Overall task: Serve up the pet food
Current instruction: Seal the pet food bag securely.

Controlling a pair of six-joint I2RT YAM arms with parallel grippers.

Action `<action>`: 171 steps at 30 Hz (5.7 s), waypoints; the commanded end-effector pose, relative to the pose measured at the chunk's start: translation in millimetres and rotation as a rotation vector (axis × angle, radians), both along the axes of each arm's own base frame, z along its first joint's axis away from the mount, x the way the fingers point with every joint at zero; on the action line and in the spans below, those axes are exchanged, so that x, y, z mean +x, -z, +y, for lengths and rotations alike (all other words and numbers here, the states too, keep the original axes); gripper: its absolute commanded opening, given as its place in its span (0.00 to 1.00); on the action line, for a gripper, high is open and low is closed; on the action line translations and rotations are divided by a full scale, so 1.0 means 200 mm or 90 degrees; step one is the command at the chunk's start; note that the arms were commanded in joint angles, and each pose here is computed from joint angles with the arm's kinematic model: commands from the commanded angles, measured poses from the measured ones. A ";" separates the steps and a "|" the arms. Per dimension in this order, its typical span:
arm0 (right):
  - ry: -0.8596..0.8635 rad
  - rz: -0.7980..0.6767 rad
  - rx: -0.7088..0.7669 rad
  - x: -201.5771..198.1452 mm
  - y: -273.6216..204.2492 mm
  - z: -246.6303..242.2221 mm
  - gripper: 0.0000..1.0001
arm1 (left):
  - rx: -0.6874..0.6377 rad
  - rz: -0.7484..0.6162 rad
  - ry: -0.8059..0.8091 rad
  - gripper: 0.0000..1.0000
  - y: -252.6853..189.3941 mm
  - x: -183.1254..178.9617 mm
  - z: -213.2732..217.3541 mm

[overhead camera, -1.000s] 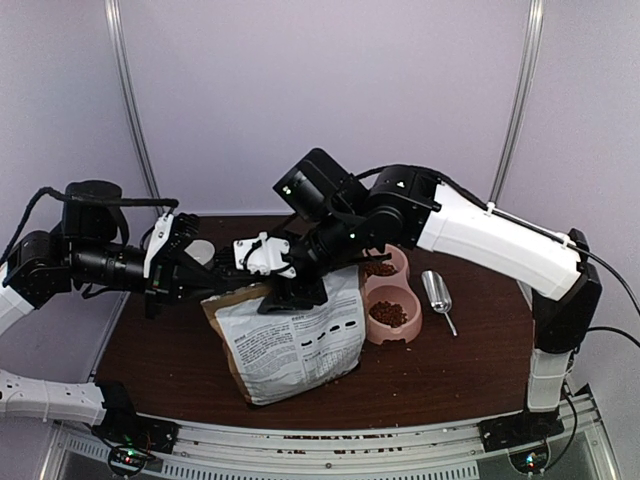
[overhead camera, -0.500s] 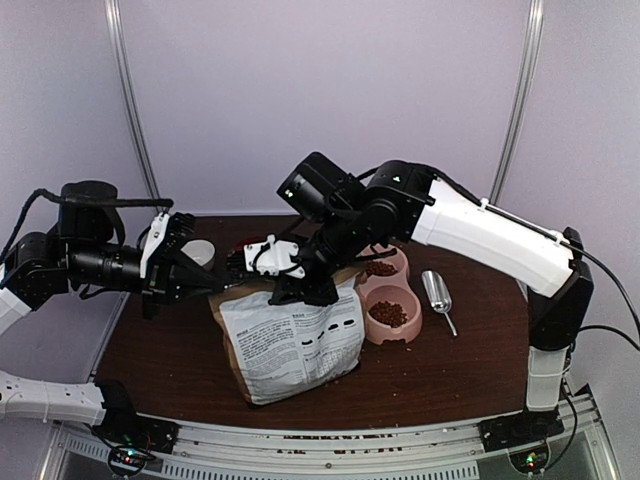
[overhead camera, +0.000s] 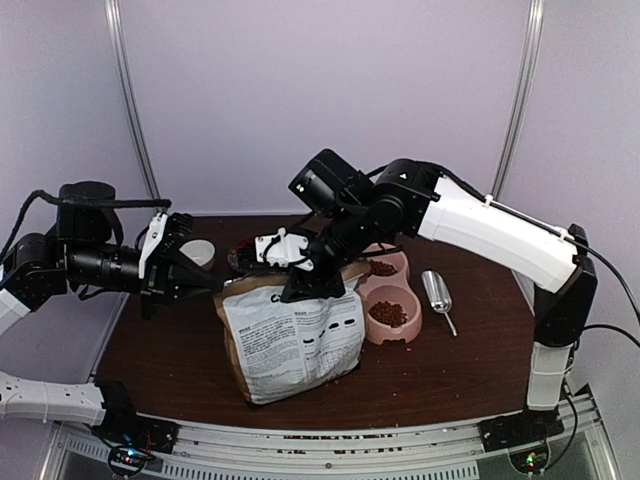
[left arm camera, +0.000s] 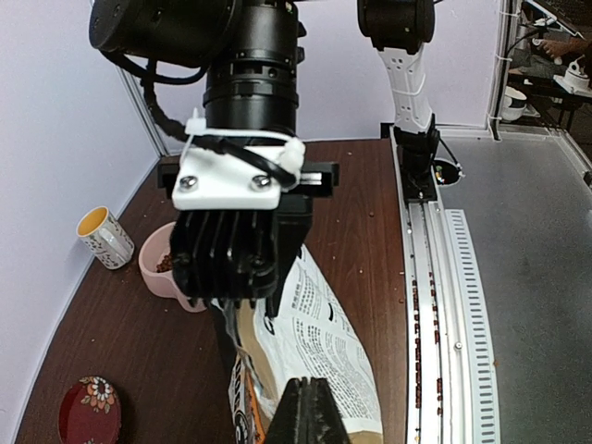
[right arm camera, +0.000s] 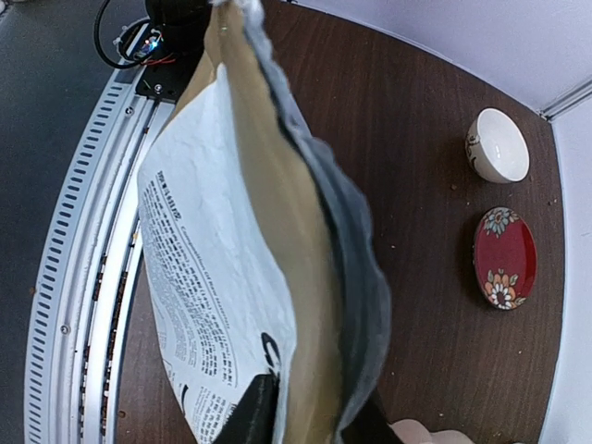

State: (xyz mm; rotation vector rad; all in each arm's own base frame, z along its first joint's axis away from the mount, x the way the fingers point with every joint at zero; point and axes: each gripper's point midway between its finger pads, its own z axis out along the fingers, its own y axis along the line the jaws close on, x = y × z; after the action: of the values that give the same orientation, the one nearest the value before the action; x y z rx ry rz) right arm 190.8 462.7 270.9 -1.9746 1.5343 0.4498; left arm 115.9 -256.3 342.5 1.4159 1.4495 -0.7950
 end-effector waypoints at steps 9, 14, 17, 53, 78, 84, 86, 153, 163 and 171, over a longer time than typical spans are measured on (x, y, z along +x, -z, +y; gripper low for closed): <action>0.052 0.006 -0.011 0.09 -0.03 -0.15 0.00 | -0.021 -0.027 -0.006 0.00 -0.03 0.02 -0.01; 0.067 0.005 -0.002 0.12 -0.04 -0.19 0.22 | -0.019 -0.026 -0.008 0.00 -0.03 0.02 -0.01; 0.069 0.010 0.000 0.13 -0.05 -0.21 0.22 | -0.019 -0.026 -0.008 0.00 -0.03 0.02 -0.01; 0.124 -0.027 0.069 0.19 -0.17 -0.44 0.33 | 0.059 0.033 -0.101 0.50 0.06 0.28 -0.16; 0.071 0.075 0.175 0.20 -0.17 -0.46 0.63 | 0.052 0.121 -0.056 0.00 0.16 0.12 -0.13; 0.042 0.153 0.175 0.21 -0.17 -0.44 0.33 | 0.051 0.111 -0.077 0.00 0.18 0.14 -0.10; 0.031 0.180 0.174 0.20 -0.17 -0.43 0.08 | 0.050 0.111 -0.085 0.00 0.18 0.15 -0.10; -0.022 0.238 0.277 0.15 -0.36 -0.56 0.00 | 0.316 0.212 -0.078 0.11 0.25 0.31 -0.52; -0.015 0.233 0.277 0.17 -0.36 -0.56 0.00 | 0.312 0.224 -0.055 0.01 0.26 0.27 -0.59; 0.064 0.179 0.300 0.27 -0.39 -0.58 0.46 | 0.293 0.302 -0.059 0.00 0.26 0.24 -0.57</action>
State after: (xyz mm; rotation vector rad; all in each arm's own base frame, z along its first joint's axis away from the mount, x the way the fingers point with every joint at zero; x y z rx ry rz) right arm 229.3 354.9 310.3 -1.6407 1.5972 1.1095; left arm 174.4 -367.4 289.1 1.5713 2.1051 -0.6714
